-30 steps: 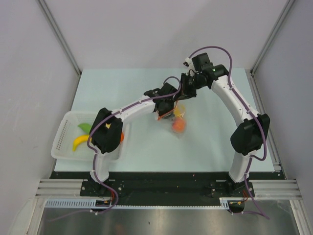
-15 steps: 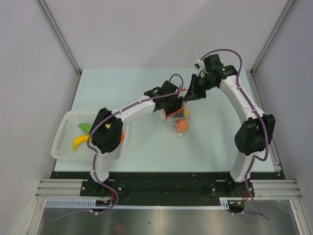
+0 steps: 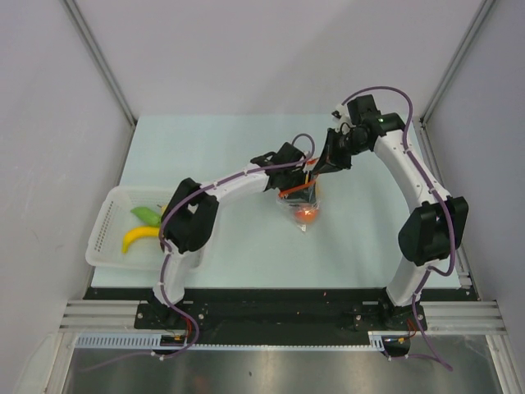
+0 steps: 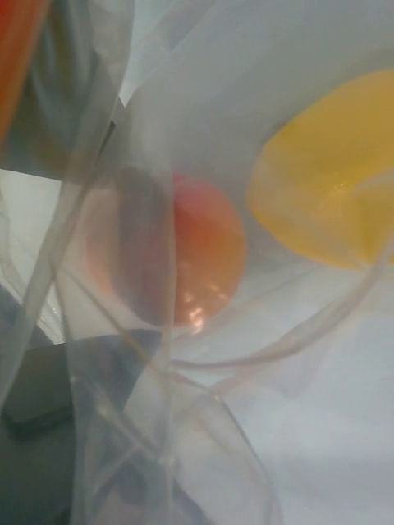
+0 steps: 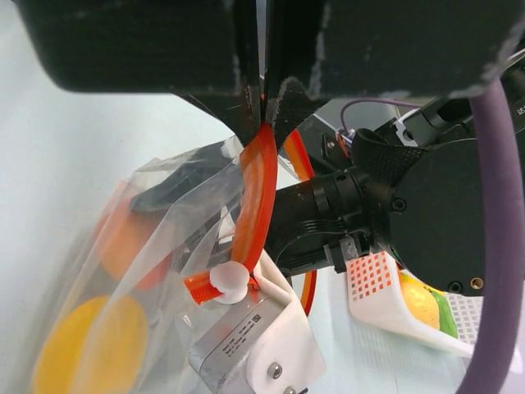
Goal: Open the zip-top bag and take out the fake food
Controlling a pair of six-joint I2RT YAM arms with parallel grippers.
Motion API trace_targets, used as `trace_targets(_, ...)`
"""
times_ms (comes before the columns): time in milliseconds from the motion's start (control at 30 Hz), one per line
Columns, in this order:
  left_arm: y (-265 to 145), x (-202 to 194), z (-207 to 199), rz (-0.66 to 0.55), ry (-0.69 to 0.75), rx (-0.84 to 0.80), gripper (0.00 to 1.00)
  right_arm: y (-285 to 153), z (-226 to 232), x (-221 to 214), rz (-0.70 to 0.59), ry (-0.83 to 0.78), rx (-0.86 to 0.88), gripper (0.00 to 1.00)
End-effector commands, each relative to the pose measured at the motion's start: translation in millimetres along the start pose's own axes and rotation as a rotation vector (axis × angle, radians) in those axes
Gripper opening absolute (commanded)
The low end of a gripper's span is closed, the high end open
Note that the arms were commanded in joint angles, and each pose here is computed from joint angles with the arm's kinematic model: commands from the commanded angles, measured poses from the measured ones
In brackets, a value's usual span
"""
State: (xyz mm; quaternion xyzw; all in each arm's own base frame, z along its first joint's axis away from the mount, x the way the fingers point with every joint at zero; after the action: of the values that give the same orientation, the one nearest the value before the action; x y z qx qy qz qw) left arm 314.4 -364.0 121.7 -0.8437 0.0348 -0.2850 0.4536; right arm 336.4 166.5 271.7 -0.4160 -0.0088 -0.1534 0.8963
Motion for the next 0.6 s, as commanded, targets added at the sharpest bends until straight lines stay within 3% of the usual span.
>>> trace_targets(0,13.1,-6.4,1.3,0.040,0.024,-0.006,0.73,-20.9,5.7,-5.6,-0.036,-0.030,0.033,0.00)
trace_targets(233,25.2,-18.4,7.0,0.067,0.005,-0.010,0.73,-16.1,-3.6,-9.8,-0.029,-0.019,0.015,0.00)
trace_targets(300,19.4,-12.1,8.7,0.037,0.032,0.026,0.67,-16.2,-4.0,-9.4,-0.031,-0.023,0.017,0.00)
trace_targets(433,3.1,4.0,7.1,-0.001,0.082,0.083,0.38,-13.7,-6.7,-9.3,-0.028,-0.025,0.009,0.00)
trace_targets(567,-26.4,27.4,-1.6,-0.086,0.133,0.127,0.20,-14.6,-7.3,-7.9,-0.041,-0.044,0.003,0.00)
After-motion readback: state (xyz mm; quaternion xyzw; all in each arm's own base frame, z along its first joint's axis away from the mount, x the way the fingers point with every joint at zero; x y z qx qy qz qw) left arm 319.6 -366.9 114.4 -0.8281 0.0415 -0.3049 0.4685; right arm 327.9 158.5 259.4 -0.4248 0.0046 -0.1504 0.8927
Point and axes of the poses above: each gripper's point midway between its finger pads, its own y axis out along the fingers, its own z axis along the line the jaws close on, x = y × z, the point moved 6 cm from there along -y, back along the fingers, and after that the axes turned 11 degrees about y, right-handed, at the moved point
